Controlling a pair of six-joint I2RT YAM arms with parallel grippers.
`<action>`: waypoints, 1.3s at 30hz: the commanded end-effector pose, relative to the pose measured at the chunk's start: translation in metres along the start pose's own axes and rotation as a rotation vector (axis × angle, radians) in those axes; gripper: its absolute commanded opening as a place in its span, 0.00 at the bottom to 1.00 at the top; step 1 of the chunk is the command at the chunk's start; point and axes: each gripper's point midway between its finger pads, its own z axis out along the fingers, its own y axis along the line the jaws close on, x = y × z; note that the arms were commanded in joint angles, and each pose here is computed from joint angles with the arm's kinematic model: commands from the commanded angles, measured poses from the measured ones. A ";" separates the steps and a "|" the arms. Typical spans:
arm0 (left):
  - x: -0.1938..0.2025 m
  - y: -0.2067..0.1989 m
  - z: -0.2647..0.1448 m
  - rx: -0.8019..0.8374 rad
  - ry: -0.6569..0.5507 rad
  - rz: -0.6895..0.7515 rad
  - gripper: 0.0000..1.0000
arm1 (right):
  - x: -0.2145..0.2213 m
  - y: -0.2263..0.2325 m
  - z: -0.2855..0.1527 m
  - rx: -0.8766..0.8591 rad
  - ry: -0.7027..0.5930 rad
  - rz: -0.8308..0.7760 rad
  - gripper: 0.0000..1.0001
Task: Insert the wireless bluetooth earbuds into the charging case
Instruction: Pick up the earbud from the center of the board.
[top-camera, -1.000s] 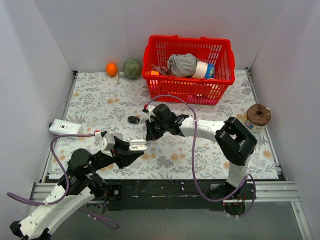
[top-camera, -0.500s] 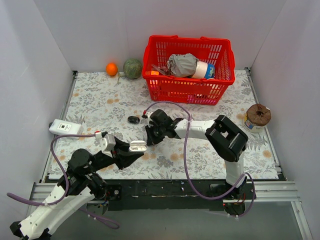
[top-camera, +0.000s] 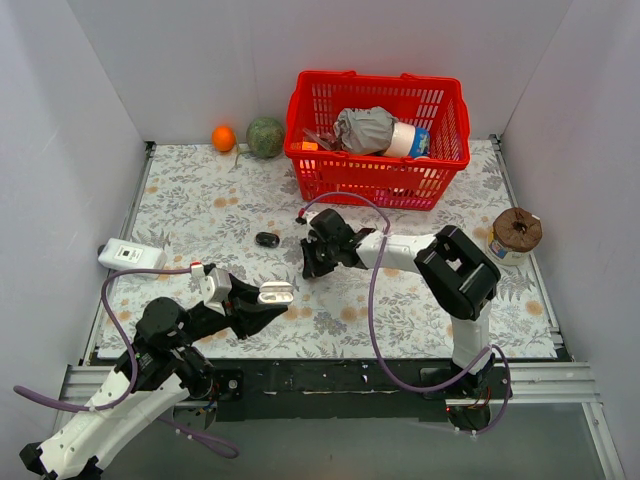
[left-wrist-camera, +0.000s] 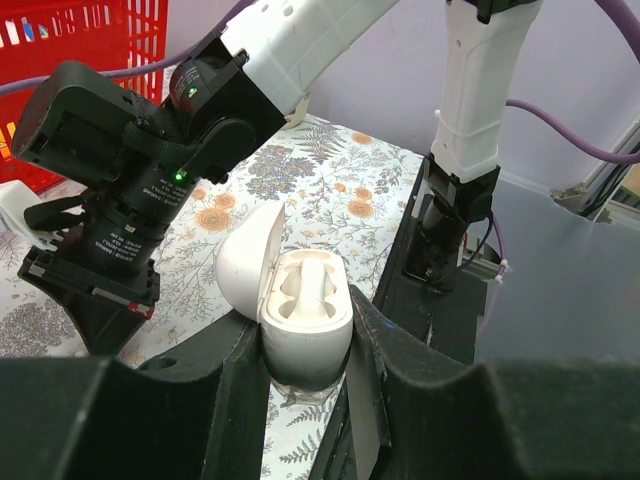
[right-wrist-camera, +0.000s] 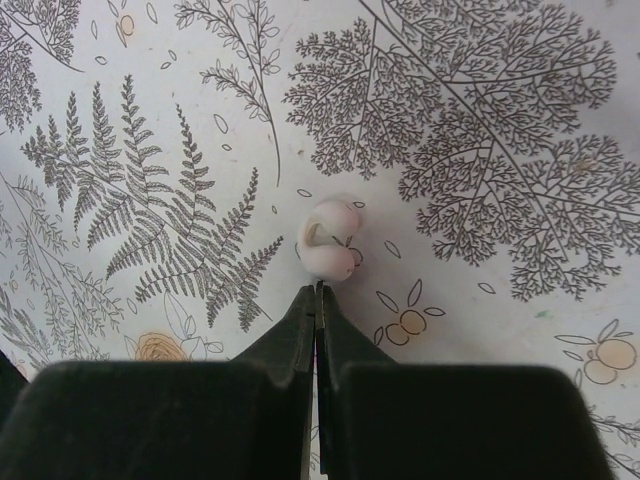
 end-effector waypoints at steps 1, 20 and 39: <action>-0.007 -0.003 -0.001 0.007 -0.011 0.010 0.00 | -0.009 -0.014 -0.004 0.053 -0.024 -0.017 0.01; -0.004 -0.003 0.003 0.017 -0.001 0.003 0.00 | -0.048 -0.015 -0.036 0.120 -0.112 -0.108 0.01; -0.004 -0.003 0.003 0.017 -0.003 -0.001 0.00 | -0.022 -0.017 -0.002 0.076 -0.010 -0.102 0.01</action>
